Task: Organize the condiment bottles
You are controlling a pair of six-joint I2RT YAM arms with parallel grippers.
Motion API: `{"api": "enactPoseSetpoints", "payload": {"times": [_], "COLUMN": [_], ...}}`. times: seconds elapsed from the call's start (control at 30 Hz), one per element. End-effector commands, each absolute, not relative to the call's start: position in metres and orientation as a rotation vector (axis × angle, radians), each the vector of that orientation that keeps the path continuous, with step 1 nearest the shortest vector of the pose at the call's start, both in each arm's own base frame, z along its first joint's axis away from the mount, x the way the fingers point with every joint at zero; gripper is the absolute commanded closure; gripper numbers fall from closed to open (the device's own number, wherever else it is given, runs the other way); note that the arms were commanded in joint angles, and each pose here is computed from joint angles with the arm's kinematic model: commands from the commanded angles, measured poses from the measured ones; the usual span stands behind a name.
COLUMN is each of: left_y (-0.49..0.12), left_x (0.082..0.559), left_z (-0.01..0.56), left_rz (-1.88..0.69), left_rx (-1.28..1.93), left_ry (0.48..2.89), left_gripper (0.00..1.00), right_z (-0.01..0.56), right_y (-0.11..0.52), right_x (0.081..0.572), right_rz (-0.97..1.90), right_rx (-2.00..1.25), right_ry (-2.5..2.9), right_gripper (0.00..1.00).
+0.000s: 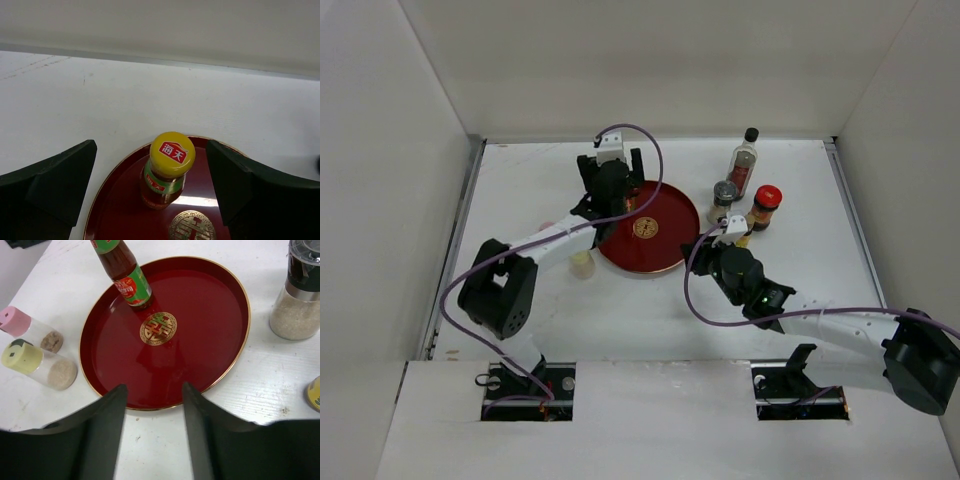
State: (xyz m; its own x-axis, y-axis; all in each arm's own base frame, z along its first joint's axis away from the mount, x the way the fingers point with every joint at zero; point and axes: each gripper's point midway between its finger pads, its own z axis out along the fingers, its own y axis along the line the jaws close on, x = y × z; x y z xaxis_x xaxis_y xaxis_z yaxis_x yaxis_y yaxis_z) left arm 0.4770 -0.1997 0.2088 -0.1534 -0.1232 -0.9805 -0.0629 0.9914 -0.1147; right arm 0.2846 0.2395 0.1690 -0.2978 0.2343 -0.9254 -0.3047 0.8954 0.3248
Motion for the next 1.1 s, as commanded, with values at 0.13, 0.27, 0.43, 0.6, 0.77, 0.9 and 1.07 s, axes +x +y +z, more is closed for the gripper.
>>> {"api": "enactPoseSetpoints", "payload": {"times": [0.13,0.27,0.43,0.6,0.77,0.9,1.07], "left_y": [-0.171,-0.139,-0.109,-0.089,-0.081,-0.083,-0.084], "left_x": [0.415,0.379,0.339,0.307,0.292,0.288,0.278], "left_z": [0.321,0.311,0.283,0.261,0.249,0.254,0.24], "left_rz": [-0.253,-0.264,-0.302,-0.336,-0.353,-0.394,-0.438], "left_rx": [-0.272,-0.347,-0.429,-0.449,-0.444,-0.452,-0.452], "left_ry": [1.427,1.393,1.382,1.363,1.363,1.339,1.339], "left_gripper": [0.06,0.07,0.08,0.08,0.08,0.07,0.07], "right_z": [0.193,0.192,0.212,0.228,0.241,0.237,0.227], "right_y": [0.244,0.245,0.243,0.229,0.186,0.146,0.121], "right_x": [0.283,0.285,0.301,0.328,0.359,0.392,0.429], "right_rz": [0.616,0.603,0.539,0.41,0.277,0.118,-0.001], "right_rx": [-0.03,-0.016,0.041,0.086,0.163,0.204,0.209], "right_ry": [1.745,1.771,1.771,1.767,1.761,1.805,1.87], "right_gripper": [0.81,0.84,0.64,0.45,0.32,0.21,0.07]}}
